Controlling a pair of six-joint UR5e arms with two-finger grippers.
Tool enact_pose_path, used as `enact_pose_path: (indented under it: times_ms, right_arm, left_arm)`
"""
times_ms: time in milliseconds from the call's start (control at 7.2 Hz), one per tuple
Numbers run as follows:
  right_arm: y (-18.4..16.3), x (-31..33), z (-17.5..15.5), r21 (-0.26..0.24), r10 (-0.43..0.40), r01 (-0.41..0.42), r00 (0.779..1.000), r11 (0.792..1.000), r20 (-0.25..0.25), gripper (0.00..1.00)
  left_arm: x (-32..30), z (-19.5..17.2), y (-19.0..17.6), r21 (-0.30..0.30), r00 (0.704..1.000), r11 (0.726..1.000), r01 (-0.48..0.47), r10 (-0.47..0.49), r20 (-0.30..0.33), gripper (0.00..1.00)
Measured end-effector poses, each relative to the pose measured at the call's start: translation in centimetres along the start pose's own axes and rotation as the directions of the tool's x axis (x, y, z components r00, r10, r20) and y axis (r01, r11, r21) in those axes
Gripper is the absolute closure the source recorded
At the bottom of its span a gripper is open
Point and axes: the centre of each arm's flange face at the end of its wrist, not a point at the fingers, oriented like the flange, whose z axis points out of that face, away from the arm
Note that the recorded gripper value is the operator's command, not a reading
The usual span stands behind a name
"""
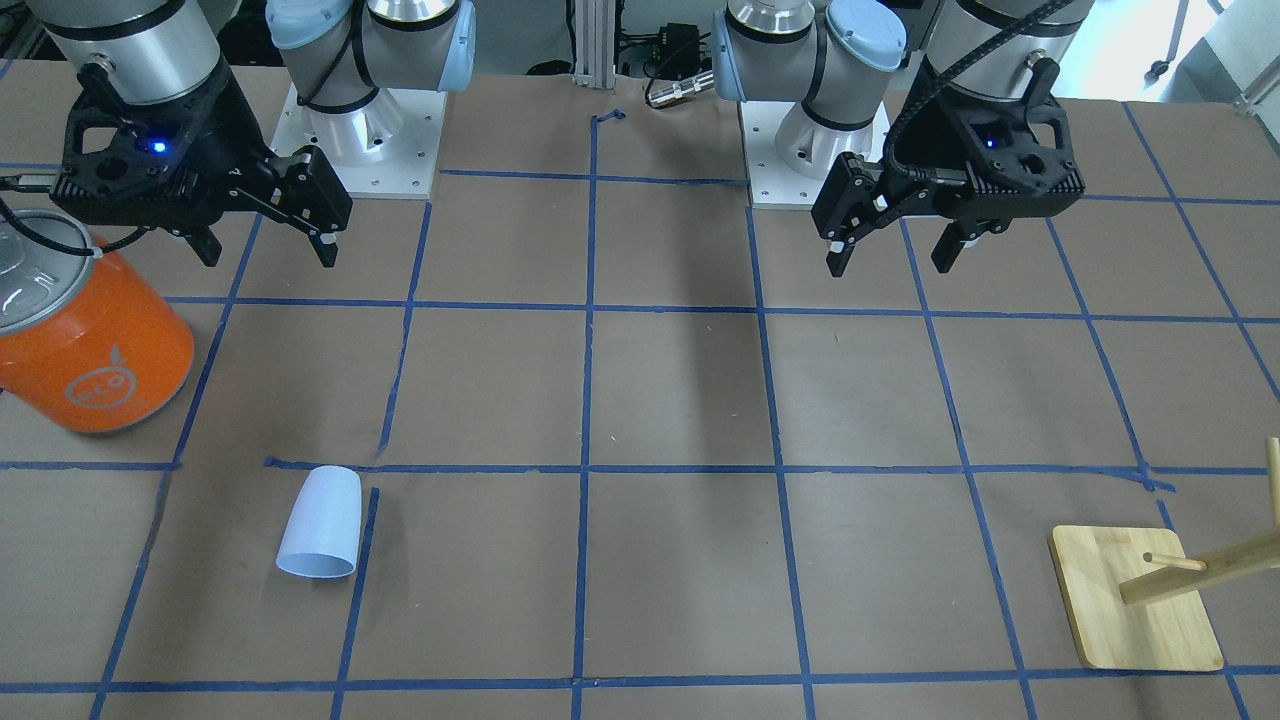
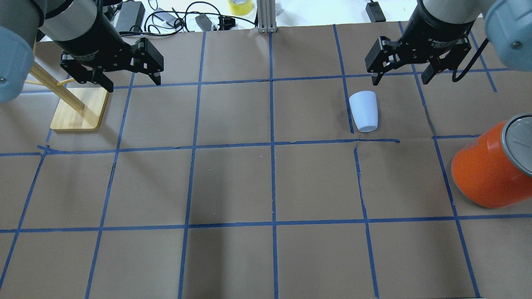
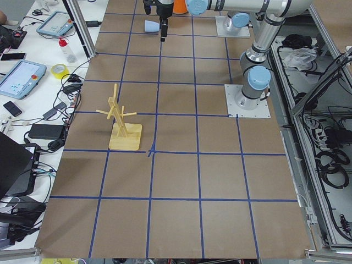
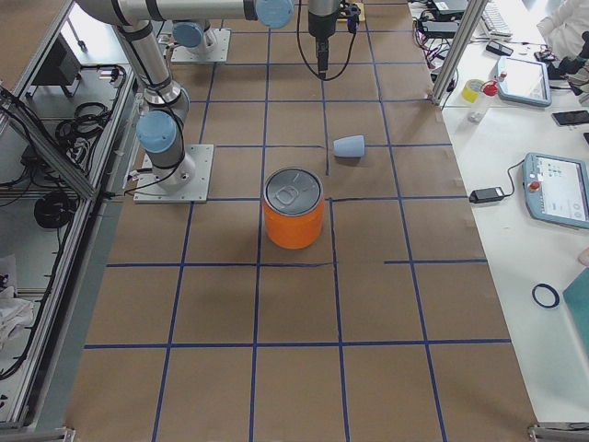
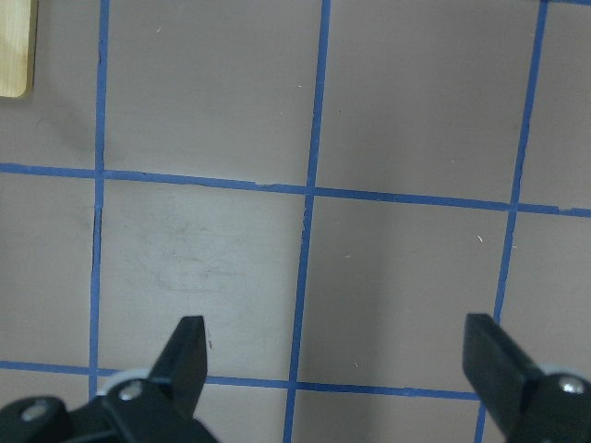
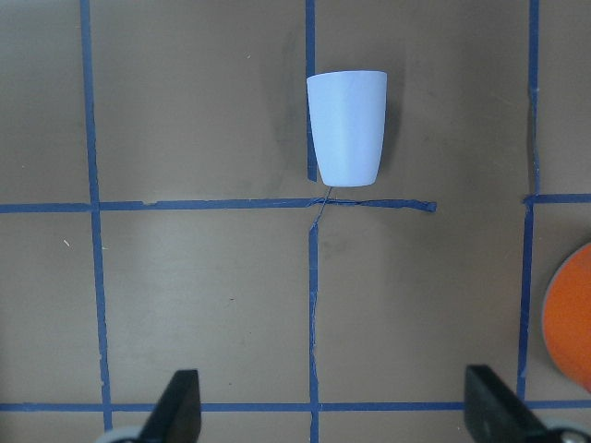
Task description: Flip cup
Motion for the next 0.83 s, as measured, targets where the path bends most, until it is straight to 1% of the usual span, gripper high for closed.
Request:
enact_pose_path:
  times_ms: [556, 833]
  right_arm:
    - [-0.03, 0.02, 0.41, -0.005, 0.001, -0.001, 1.000, 1.000, 0.006, 0.00]
    - [-0.24, 0.09, 0.44, 0.007, 0.006, -0.006, 1.000, 1.000, 0.002, 0.00]
  left_arm:
    - [-0.03, 0.01, 0.00, -0.001, 1.000, 1.000, 0.001, -0.001, 0.000, 0.00]
    - [-0.04, 0.01, 0.00, -0.001, 1.000, 1.000, 0.001, -0.001, 0.000, 0.00]
